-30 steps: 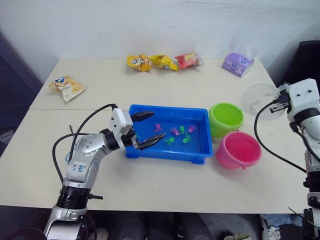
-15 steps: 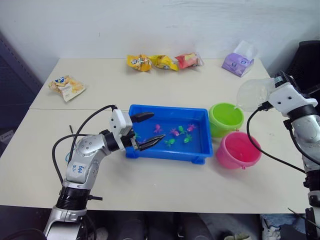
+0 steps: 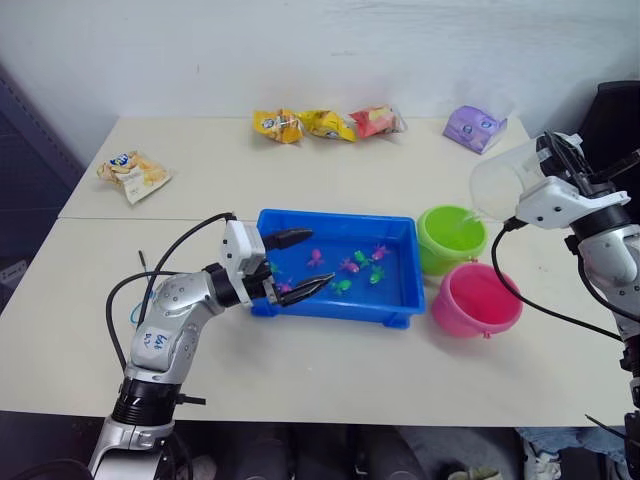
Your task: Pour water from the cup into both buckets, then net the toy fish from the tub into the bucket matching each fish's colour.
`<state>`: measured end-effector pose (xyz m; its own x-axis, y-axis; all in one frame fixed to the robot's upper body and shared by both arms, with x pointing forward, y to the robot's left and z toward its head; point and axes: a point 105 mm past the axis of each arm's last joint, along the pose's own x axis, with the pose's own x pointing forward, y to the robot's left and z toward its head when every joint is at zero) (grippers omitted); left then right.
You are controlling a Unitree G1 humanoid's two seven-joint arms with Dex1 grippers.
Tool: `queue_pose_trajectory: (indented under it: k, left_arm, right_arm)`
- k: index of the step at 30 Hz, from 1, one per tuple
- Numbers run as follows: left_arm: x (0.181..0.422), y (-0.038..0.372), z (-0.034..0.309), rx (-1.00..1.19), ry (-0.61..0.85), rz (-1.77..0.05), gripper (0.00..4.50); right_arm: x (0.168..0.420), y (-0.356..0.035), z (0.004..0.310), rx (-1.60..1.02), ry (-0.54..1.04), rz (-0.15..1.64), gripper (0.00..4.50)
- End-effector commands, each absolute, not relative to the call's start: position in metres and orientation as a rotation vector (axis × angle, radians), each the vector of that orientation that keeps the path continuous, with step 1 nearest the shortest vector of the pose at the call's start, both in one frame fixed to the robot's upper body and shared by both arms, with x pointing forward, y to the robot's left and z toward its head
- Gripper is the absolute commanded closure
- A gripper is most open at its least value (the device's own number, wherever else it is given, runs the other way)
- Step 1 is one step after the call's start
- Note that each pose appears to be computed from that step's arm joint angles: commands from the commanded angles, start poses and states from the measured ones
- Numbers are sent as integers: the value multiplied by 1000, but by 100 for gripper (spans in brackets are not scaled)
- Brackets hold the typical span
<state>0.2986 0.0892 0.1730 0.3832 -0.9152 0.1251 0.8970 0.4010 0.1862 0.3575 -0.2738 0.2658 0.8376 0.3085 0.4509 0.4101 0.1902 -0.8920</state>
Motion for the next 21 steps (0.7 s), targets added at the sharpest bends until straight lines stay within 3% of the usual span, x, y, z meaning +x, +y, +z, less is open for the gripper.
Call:
queue_pose_trajectory:
  k: [1, 8, 14, 16, 18, 21]
  left_arm:
    - [292, 86, 183, 98, -266, -1180, 0]
    - [292, 85, 184, 103, -267, -1180, 0]
    - [292, 87, 184, 111, -260, -1183, 0]
    - [293, 87, 184, 116, -257, -1187, 0]
    - [293, 89, 184, 120, -255, -1187, 0]
    - [293, 91, 185, 120, -254, -1189, 0]
  right_arm:
    - [352, -276, 281, -1429, -688, -121, 445]
    - [355, -282, 272, -1270, -646, -109, 445]
    - [354, -326, 280, -706, -541, -242, 445]
    - [353, -350, 275, -413, -477, -312, 445]
    - [348, -366, 269, -128, -437, -308, 445]
    - [337, -375, 261, 12, -376, -252, 445]
